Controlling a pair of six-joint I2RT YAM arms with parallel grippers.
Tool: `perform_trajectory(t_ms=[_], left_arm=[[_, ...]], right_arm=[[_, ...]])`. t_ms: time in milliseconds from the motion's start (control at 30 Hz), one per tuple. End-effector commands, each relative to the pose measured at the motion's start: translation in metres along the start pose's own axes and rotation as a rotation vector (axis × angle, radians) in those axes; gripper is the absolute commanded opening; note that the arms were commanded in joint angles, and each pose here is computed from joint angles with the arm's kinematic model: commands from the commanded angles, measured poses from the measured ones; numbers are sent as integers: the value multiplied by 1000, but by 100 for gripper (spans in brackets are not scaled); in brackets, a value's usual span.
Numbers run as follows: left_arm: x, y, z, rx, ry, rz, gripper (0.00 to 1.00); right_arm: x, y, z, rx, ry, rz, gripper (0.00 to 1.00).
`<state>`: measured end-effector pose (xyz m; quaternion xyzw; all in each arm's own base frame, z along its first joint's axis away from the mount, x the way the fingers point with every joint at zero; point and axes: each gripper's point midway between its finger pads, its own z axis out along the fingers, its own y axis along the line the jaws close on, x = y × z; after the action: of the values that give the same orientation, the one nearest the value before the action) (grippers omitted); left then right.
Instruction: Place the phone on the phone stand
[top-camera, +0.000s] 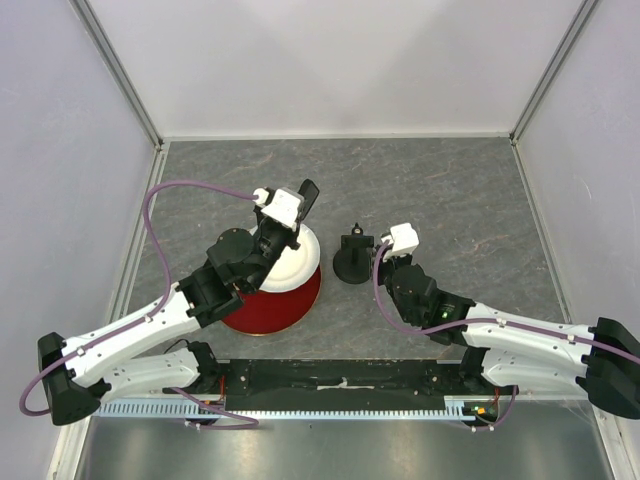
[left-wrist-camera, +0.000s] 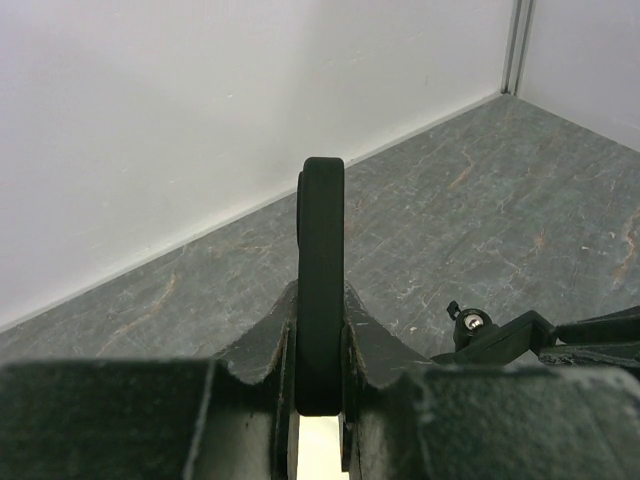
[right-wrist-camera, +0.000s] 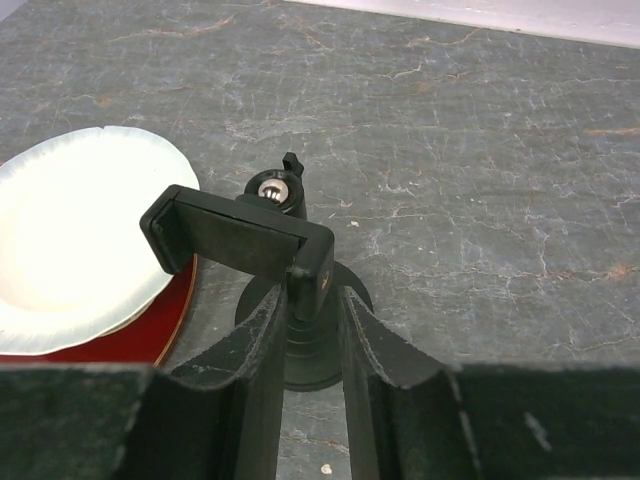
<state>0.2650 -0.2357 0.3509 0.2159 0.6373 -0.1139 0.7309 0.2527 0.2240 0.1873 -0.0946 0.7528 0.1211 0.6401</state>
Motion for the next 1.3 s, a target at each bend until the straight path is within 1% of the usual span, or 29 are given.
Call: perform_trajectory(t_ms=[0, 300, 367, 400, 500, 633, 733, 767, 800, 833, 900, 933, 967, 1000, 1033, 1067, 1100, 1133, 1167, 1233, 1267], left_arm=[[-34, 1, 1, 1, -103, -91, 2], [-33, 0, 2, 2, -99, -94, 2], [-33, -1, 2, 5, -99, -93, 2], [-33, -1, 2, 6, -99, -94, 2], [-34, 0, 1, 5, -101, -94, 2], [-34, -1, 1, 10, -102, -99, 2], [-33, -3, 2, 17, -98, -97, 2], [-33, -4, 2, 20, -98, -98, 2], [-33, -4, 2, 23, -99, -97, 2], [-34, -8, 1, 45, -104, -96, 2], [-36, -18, 0, 105, -106, -96, 2], [-42, -32, -3, 194, -120, -95, 2], [-42, -42, -6, 254, -116, -84, 2], [-48, -50, -10, 313, -134, -72, 2], [-56, -65, -20, 422, -163, -70, 2], [-58, -71, -25, 468, -170, -65, 2], [-61, -76, -29, 506, -178, -64, 2], [-64, -85, -36, 572, -191, -59, 2], [-71, -87, -41, 600, -208, -55, 2], [-72, -96, -49, 667, -208, -52, 2], [-78, -98, -53, 693, -217, -46, 2]], right_arm=[[-18, 3, 1, 4, -63, 32, 33], [-21, 7, 8, 12, -77, 15, 32], [-19, 7, 9, 10, -72, 9, 27], [-18, 7, 9, 10, -70, 7, 27], [-14, 3, 8, 23, -64, 1, 29], [-13, -1, 6, 28, -73, 6, 28], [-16, -2, 8, 30, -84, 8, 20], [-17, -2, 9, 29, -86, 7, 11], [-16, -2, 10, 32, -83, -4, 4], [-15, -2, 11, 34, -79, -19, 0], [-15, -3, 13, 18, -77, -31, 0], [-15, -4, 14, 6, -73, -36, 0], [-12, 1, 13, -48, -55, -46, 0], [-19, -9, 14, -48, -67, -33, 0], [-20, -11, 14, -76, -62, -28, 0], [-15, -8, 13, -131, -32, -36, 0], [-24, -20, 12, -130, -49, -24, 0], [-27, -21, 11, -156, -49, -30, 0], [-22, -14, 7, -230, -17, -60, 0], [-32, -19, 6, -255, -26, -71, 0], [-30, -20, 5, -267, -2, -83, 0]])
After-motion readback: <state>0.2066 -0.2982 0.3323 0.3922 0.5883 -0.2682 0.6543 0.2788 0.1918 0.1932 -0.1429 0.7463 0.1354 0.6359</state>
